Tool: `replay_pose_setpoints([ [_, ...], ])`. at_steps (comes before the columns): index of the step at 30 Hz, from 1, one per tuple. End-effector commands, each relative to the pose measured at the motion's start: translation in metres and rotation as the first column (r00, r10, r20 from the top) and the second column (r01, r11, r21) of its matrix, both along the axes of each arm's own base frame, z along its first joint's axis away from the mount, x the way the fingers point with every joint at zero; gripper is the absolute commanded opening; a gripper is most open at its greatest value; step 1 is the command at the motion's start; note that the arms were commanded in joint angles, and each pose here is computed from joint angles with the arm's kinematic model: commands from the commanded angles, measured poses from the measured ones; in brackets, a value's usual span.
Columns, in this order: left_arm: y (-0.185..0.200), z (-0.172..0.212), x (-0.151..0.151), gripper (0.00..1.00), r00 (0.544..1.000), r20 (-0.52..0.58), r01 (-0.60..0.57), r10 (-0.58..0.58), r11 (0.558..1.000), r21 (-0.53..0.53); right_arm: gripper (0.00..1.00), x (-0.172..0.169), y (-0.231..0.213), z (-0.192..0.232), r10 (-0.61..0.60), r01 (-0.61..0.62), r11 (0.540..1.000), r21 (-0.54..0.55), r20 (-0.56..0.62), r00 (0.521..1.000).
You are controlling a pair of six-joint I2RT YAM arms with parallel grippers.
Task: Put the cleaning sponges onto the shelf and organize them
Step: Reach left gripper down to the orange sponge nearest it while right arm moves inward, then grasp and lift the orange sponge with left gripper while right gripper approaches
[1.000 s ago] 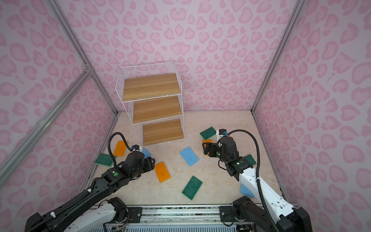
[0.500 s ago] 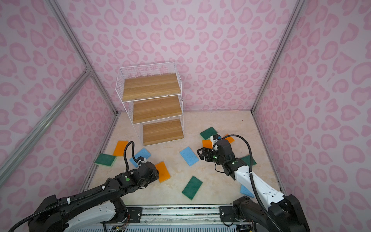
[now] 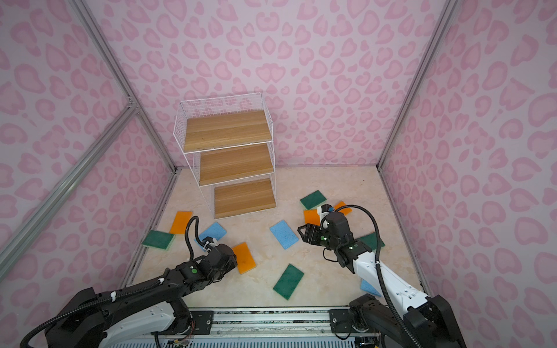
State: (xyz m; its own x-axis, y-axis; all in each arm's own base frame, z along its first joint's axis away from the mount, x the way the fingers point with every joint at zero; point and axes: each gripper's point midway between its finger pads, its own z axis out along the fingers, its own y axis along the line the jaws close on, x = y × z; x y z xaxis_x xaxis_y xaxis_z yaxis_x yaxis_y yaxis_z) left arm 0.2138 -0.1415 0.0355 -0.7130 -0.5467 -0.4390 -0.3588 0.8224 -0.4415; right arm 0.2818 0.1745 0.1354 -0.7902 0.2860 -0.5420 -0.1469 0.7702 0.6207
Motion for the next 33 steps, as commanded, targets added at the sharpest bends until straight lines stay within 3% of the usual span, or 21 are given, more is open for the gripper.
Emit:
replay_pose_setpoints([
  [1, -0.010, 0.004, 0.010, 0.47, 1.000, 0.026, 0.015, -0.014, 0.999, -0.044, 0.72, 0.004, 0.000, 0.008, -0.013, 0.012, 1.000, 0.007, 0.020, 1.000],
  [9, -0.015, -0.011, 0.013, 0.37, 0.999, -0.002, 0.042, -0.042, 0.999, -0.029, 0.73, -0.002, -0.004, 0.013, -0.032, 0.032, 0.999, 0.011, 0.018, 0.999],
  [18, -0.012, -0.006, 0.018, 0.04, 0.998, 0.031, 0.058, -0.057, 0.998, -0.013, 0.73, -0.007, 0.019, 0.016, 0.058, -0.058, 0.998, 0.023, -0.003, 0.998],
  [24, -0.013, 0.006, 0.029, 0.04, 0.995, 0.065, 0.078, -0.075, 0.996, -0.045, 0.74, -0.008, 0.040, 0.015, 0.106, -0.104, 0.992, 0.074, -0.022, 0.994],
  [33, -0.012, 0.059, 0.063, 0.04, 0.980, 0.191, 0.090, -0.058, 0.982, -0.164, 0.73, -0.014, 0.098, 0.028, 0.254, -0.253, 0.952, 0.175, 0.014, 0.967],
])
